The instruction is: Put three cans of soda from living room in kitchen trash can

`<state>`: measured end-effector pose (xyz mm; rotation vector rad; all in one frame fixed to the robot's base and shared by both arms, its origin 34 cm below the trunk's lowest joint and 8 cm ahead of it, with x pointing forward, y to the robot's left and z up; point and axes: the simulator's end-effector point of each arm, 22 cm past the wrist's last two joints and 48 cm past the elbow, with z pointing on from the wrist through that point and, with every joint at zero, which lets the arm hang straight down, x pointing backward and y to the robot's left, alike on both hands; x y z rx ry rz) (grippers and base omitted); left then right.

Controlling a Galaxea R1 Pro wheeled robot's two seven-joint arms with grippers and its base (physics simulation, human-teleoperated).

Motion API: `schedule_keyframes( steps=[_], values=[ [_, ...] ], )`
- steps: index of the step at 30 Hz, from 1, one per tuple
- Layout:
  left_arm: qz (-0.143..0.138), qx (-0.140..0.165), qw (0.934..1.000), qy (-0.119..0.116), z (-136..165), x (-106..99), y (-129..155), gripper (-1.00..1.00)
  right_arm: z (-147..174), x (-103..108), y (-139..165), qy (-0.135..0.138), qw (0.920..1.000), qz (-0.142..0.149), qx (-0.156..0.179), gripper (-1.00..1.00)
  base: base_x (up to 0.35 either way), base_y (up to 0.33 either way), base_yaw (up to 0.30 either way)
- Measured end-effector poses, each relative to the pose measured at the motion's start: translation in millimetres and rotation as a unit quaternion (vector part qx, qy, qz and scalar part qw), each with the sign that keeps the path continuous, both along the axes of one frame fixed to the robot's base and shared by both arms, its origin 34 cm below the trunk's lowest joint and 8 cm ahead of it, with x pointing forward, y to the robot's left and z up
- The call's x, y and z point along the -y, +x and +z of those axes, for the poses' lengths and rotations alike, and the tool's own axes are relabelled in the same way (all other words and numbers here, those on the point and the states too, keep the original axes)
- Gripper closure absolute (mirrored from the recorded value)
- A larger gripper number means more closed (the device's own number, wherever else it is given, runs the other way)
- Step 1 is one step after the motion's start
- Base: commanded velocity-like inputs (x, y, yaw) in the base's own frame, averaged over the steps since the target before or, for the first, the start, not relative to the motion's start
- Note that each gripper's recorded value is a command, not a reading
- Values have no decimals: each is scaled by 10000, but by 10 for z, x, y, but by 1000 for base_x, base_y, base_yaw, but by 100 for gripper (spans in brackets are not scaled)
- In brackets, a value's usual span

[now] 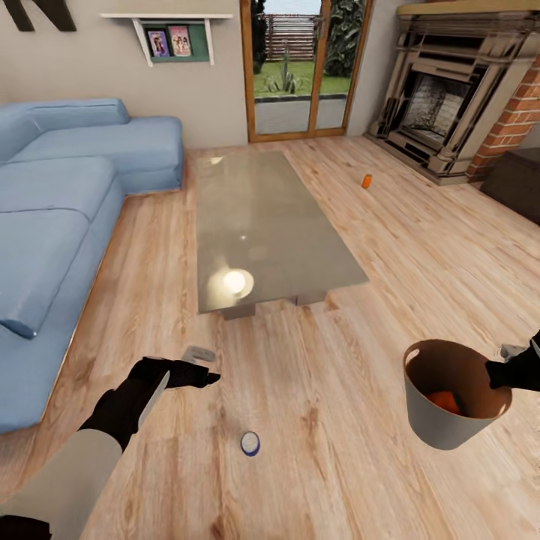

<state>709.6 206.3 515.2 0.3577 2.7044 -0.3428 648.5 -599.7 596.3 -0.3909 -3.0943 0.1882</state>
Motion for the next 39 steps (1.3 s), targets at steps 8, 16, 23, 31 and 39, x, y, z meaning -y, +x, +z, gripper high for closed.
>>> schedule_keyframes(
  steps=[8,16,23,31,39],
  values=[
    [-137,-40,9999,13,10,111,-39,-100,88,113,-39,-31,10000,5,15,100,155,-105,-112],
    [-146,-81,9999,15,5,133,-57,-100,99,111,-36,-3,10000,-16,29,100,11,-9,-8],
    [-93,-338,9994,48,-34,110,-153,-100,117,119,-32,-15,10000,-35,11,100,0,0,0],
    [29,-620,9977,290,-325,-12,-315,-100,527,162,585,-77,9984,-117,551,100,0,0,0],
    [51,-1079,9937,300,-713,113,-613,-100,858,295,1024,-423,9956,16,832,100,0,0,0]
  ],
)
